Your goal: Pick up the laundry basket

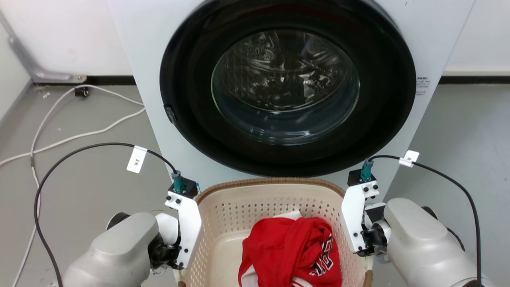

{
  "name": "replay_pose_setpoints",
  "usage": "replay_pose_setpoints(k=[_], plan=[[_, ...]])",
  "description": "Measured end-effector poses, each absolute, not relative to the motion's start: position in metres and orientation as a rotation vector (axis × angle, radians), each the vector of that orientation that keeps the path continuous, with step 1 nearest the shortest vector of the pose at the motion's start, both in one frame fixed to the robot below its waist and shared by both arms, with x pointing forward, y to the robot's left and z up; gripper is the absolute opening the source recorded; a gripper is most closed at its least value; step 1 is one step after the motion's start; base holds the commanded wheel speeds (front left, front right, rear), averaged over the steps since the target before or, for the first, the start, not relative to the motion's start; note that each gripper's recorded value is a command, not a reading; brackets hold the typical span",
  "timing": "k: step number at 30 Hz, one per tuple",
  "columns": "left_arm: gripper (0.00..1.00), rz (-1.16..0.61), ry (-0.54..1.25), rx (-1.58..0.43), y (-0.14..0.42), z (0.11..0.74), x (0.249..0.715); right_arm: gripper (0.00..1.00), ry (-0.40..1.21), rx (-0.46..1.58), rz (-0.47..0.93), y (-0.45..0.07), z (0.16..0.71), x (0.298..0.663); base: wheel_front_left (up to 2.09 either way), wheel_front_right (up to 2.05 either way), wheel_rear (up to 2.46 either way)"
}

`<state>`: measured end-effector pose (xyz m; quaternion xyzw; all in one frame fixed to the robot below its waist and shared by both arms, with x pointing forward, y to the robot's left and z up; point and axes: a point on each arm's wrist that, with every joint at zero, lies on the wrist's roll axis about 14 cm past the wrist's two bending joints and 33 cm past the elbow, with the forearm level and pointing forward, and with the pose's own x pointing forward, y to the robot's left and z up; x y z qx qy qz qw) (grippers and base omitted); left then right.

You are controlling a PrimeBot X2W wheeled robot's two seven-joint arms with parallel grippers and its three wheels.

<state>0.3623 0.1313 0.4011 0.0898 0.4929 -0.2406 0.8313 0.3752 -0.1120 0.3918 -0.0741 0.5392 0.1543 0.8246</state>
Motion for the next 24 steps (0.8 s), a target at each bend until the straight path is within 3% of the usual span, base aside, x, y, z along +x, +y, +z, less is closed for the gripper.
replay_pose_setpoints(k=[24], plan=[[0.0, -0.562, 1.159, 0.177, 0.117, 0.399, 0.341, 0.0, 1.27, -0.123, 0.29, -0.128, 0.387, 0.348, 0.0, 0.0, 0.0]])
